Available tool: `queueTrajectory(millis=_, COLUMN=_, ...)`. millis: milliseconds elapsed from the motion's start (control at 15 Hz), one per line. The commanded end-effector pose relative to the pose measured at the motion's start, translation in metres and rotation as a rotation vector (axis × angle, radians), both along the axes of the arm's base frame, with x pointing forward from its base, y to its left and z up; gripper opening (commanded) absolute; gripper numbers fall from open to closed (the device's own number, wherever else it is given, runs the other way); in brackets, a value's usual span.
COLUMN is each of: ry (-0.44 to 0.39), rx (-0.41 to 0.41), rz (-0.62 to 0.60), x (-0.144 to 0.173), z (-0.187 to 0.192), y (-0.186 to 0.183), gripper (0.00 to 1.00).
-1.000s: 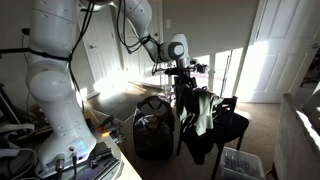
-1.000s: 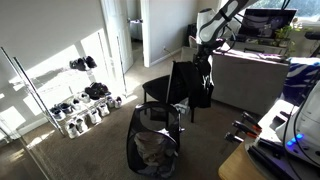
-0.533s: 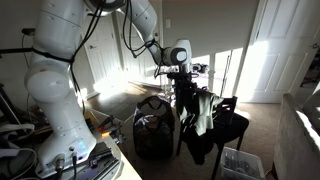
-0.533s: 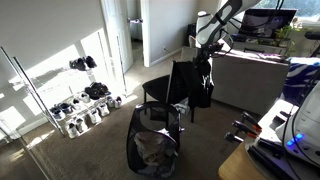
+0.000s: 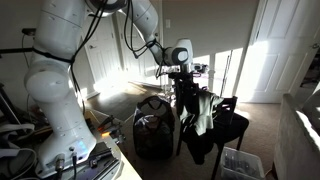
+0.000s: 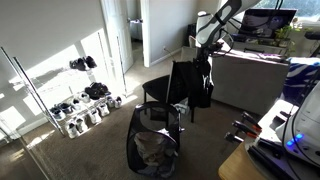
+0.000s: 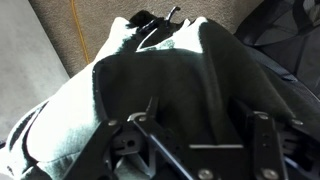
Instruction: Remove the hoodie from the black chair and put it inside the black hamper
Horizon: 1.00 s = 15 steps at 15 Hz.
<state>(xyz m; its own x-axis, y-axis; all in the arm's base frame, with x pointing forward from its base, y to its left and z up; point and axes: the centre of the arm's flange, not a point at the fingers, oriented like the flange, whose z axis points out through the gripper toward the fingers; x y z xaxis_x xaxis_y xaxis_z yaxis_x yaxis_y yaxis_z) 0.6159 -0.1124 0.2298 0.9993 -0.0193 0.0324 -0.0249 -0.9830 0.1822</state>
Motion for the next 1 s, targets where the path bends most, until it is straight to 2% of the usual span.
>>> queueTrajectory(millis=0, ry=-0.027, rx=0.017, rz=0.038, x=0.005, z=0.001, y=-0.004, gripper=0.4)
queueTrajectory(millis=400, ry=-0.033, rx=0.013, rz=0.033, x=0.005, z=0.001, y=-0.008, gripper=0.03)
queueTrajectory(millis=533, ry=-0.04, rx=0.01, rz=0.034, x=0.004, z=0.002, y=-0.008, gripper=0.0)
queueTrajectory(millis=733, ry=-0.035, rx=0.027, rz=0.039, x=0.001, z=0.007, y=-0.006, gripper=0.04)
queueTrajectory(millis=800, ry=-0.026, rx=0.024, rz=0.016, x=-0.029, z=0.047, y=0.008, gripper=0.05)
queueTrajectory(millis=933, ry=-0.014, rx=0.007, rz=0.023, x=-0.047, z=0.07, y=0.022, gripper=0.04)
